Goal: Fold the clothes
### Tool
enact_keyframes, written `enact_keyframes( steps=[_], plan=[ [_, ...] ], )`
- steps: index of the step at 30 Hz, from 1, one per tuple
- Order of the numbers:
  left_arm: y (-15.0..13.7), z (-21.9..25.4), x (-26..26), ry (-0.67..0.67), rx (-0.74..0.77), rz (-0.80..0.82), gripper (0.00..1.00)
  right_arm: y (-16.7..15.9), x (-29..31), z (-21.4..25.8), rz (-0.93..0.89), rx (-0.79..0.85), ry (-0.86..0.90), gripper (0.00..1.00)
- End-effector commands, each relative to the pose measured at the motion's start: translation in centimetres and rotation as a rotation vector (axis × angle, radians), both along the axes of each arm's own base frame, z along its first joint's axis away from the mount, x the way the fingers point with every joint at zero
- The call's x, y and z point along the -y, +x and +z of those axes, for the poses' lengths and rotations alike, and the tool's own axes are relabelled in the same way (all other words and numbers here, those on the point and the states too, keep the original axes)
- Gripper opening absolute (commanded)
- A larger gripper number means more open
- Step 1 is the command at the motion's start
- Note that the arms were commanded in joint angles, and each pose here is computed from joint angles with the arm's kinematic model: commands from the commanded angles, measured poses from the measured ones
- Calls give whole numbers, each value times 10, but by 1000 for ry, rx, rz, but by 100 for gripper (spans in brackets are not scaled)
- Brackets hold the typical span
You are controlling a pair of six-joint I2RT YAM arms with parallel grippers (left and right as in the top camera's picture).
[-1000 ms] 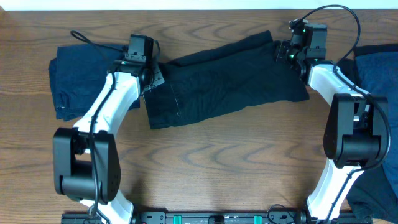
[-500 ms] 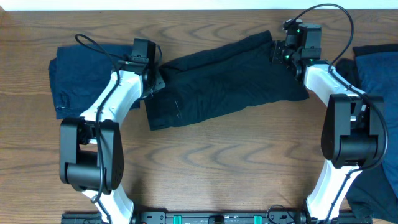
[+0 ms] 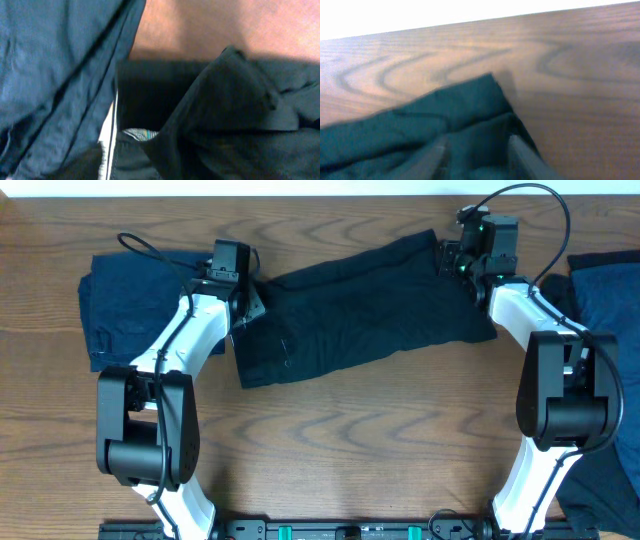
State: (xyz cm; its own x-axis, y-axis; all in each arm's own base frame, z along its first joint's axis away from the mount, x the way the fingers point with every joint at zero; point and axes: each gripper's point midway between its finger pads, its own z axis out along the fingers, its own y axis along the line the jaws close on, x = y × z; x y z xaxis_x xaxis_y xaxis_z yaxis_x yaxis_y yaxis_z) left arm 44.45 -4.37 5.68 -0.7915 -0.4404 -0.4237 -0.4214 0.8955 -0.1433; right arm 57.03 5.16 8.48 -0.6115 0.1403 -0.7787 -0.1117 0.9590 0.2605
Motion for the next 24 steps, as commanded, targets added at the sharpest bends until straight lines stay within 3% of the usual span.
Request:
enact_keyframes(
  steps=[1,2,4,8,10,11,12,13,14,17,18,24],
  plan=[
    [16,24,-10,33,69,-16,90,14,1,32,-1,99,-10,81],
    [19,38,-9,29,96,-28,94,16,1,40,13,117,2,91],
    [21,66,-9,14,142,-36,96,15,-2,56,57,134,39,99],
    [6,107,-7,-5,192,-51,95,-5,-7,81,146,86,122,99],
    [-10,109,-9,-2,148,-53,69,-21,-6,80,142,10,133,96],
    [-19,106,-8,-7,111,-58,45,-30,-5,75,135,-41,135,92],
    [-28,100,-7,-14,69,-64,27,-42,-6,68,137,-101,134,87],
    [-39,92,-5,-26,13,-74,12,-53,-6,61,142,-156,130,77],
    [-48,84,-3,-38,-33,-81,6,-65,-7,51,154,-217,120,63],
    [-74,56,3,-70,-164,-98,6,-95,-7,23,164,-373,87,7],
    [-81,48,4,-77,-200,-100,6,-104,-5,14,163,-416,65,1],
    [-102,3,18,-150,-337,-124,6,-113,5,-26,146,-496,-27,1]
  ],
)
